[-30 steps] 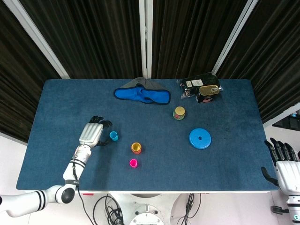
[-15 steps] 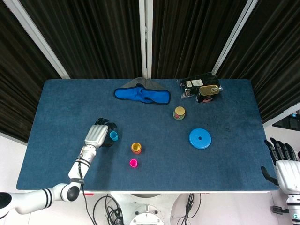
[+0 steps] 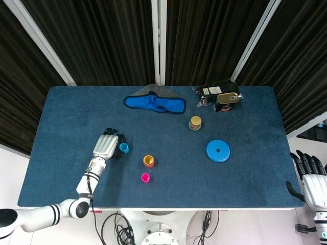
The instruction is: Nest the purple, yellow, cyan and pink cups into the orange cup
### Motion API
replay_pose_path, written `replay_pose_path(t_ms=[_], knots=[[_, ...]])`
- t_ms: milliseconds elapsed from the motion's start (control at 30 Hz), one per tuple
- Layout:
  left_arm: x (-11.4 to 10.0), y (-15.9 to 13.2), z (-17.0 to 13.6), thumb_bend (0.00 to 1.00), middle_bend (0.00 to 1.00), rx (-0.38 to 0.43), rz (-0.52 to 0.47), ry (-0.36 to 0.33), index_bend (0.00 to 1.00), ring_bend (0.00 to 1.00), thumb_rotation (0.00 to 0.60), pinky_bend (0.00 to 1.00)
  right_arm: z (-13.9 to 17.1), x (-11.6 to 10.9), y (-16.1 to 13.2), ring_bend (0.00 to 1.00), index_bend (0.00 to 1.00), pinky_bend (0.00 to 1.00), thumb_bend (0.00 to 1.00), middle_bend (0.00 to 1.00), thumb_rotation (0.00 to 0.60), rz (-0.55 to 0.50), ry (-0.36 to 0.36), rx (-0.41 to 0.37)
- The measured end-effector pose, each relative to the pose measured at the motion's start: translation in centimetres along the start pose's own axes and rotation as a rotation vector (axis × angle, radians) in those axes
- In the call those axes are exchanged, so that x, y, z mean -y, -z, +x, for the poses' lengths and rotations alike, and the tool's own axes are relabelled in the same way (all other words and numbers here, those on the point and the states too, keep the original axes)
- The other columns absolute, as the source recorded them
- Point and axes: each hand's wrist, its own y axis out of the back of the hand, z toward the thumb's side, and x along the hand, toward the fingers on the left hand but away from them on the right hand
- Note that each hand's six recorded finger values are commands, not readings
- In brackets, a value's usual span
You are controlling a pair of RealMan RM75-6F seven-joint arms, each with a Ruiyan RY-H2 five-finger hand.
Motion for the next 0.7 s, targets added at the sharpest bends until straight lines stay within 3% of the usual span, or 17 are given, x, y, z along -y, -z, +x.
replay_pose_path(t_ms=[500,700], knots=[[-0.5,-0.3,-0.2,0.25,0.51,-0.004,-0.044,-0.022,0.5,0.21,0.6,0.12,0.0,0.1,0.0,0.0,0.0,0.0,0.3,0.0,0.6,0.001,0.0,0.003],[-1.7,-1.9,-1.0,0.25,0.52,0.039,-0.069,-0.04,0.51,0.22,0.6,0.12,-0.2,0.3,-0.1,0.0,0.0,0.0,0.3,0.0,0.6,0.002,-0.007,0.0]])
